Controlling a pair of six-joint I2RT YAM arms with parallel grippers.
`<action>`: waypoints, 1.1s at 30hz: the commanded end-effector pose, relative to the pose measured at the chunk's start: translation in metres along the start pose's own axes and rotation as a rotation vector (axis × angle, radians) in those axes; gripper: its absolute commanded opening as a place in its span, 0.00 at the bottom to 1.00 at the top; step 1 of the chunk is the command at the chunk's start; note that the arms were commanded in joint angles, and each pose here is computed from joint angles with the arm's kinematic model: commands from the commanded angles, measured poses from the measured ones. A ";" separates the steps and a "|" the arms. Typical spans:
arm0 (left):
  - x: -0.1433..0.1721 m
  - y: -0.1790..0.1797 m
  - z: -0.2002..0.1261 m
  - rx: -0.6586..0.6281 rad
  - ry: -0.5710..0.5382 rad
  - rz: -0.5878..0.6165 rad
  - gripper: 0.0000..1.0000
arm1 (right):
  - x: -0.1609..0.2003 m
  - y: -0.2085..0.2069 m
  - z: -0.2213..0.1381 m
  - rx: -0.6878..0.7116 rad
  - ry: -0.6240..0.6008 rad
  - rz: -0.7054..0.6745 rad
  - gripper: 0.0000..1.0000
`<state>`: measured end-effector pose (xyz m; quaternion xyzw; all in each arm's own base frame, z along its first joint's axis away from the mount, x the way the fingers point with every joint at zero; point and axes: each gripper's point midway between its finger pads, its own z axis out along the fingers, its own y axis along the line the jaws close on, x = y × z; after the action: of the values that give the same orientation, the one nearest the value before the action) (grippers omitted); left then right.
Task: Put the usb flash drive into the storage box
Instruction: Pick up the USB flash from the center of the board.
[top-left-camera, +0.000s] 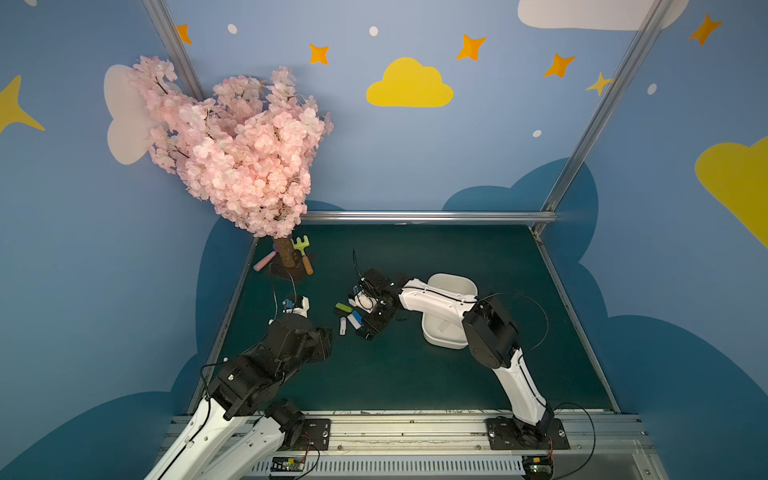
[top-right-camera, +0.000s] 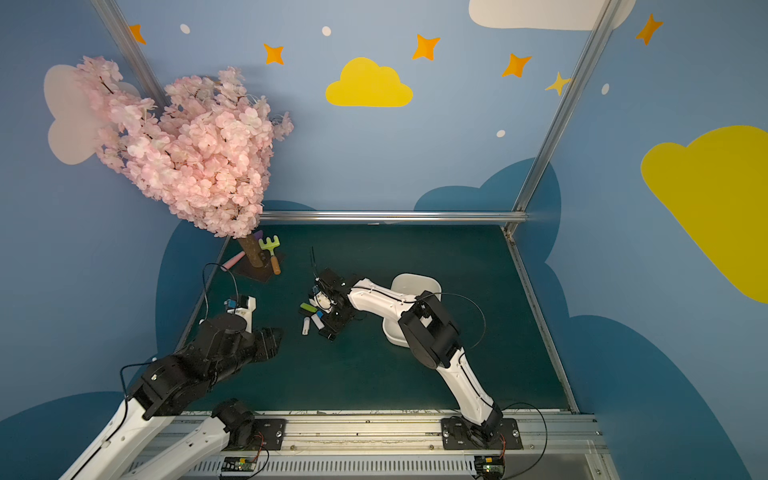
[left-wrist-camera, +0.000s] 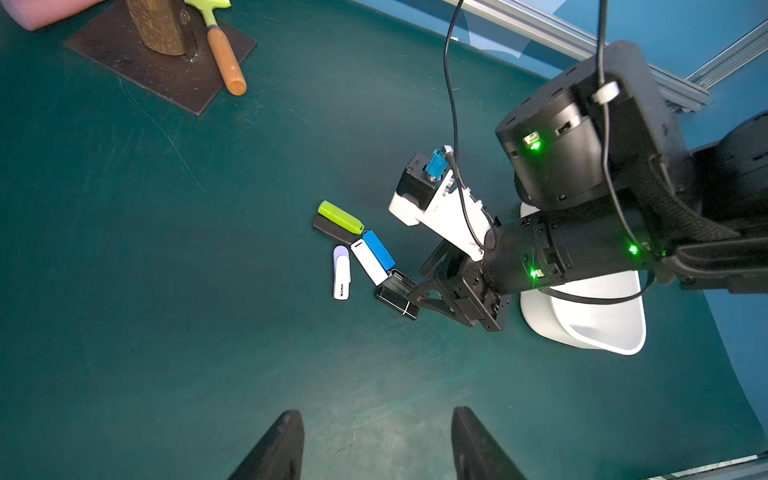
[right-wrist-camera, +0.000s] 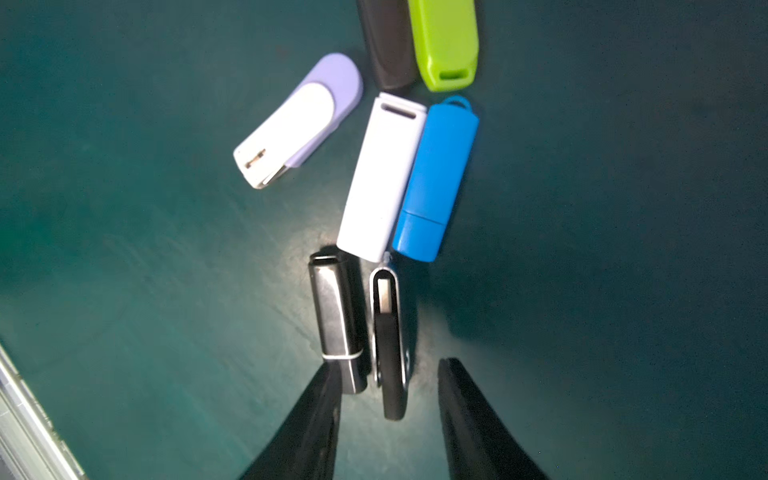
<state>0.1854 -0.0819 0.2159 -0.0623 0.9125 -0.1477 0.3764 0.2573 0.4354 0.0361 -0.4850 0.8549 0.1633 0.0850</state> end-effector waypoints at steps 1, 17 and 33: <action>0.000 0.005 -0.003 -0.015 -0.014 -0.007 0.60 | 0.005 0.002 0.007 -0.010 0.032 -0.011 0.43; 0.002 0.006 0.000 -0.027 0.000 -0.003 0.61 | 0.006 -0.004 0.019 0.004 0.056 -0.021 0.22; 0.003 0.007 0.003 -0.035 0.005 -0.006 0.61 | -0.020 0.013 -0.059 -0.005 -0.126 -0.025 0.06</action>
<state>0.1858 -0.0786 0.2159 -0.0704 0.9115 -0.1422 0.3794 0.2556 0.4347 0.0490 -0.4912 0.8495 0.1683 0.0933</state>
